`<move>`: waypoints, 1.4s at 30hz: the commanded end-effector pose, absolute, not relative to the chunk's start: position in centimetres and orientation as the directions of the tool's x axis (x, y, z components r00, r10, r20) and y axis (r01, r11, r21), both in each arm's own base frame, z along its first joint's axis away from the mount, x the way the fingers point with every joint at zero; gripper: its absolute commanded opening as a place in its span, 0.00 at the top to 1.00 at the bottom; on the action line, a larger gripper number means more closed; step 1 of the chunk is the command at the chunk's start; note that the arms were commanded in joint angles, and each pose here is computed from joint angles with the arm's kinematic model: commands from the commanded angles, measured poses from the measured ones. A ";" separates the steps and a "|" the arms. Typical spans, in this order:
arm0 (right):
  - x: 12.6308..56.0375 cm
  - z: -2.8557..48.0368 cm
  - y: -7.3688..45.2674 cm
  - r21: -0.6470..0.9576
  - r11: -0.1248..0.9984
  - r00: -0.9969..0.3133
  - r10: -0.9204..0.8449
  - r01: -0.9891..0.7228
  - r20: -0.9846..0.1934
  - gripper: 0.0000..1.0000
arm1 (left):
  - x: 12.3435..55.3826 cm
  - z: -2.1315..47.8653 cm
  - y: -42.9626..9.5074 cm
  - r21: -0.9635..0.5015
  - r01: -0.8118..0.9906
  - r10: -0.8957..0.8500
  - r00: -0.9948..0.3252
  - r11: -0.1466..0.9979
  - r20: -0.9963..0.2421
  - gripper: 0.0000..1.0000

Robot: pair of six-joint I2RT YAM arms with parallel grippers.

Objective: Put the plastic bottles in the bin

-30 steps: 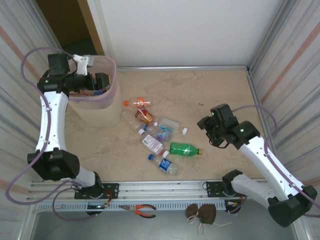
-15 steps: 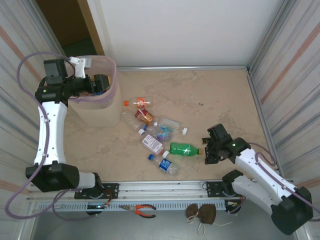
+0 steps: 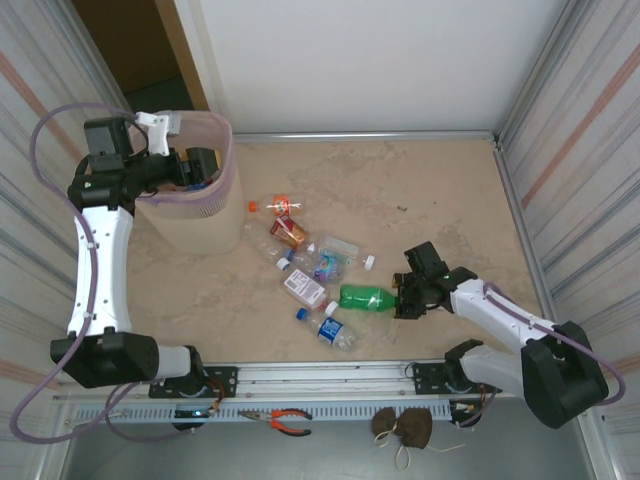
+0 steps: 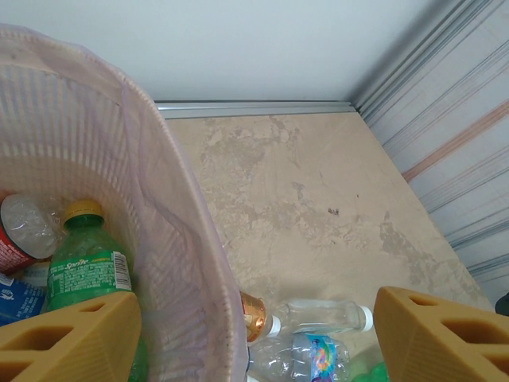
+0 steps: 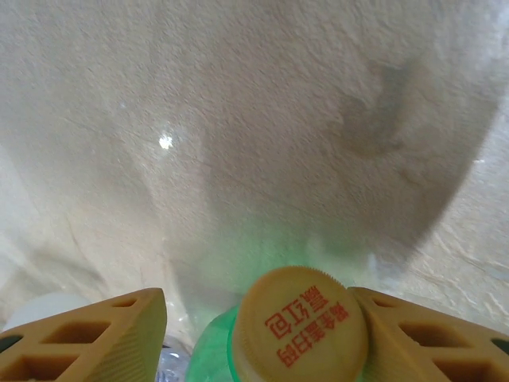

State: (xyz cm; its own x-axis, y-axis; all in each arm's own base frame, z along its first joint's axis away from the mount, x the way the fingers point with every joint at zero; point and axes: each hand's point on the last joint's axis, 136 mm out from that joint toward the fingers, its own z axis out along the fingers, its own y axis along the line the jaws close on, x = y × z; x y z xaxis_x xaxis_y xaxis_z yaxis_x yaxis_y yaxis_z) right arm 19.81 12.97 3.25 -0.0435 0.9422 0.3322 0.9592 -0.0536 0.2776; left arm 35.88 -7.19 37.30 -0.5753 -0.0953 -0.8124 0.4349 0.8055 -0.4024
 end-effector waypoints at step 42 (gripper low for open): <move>25.2 17.7 5.9 0.641 0.497 -0.418 0.862 0.585 -0.287 0.83 | 32.0 40.9 -16.1 -0.242 0.729 0.114 -0.402 0.640 -0.909 0.24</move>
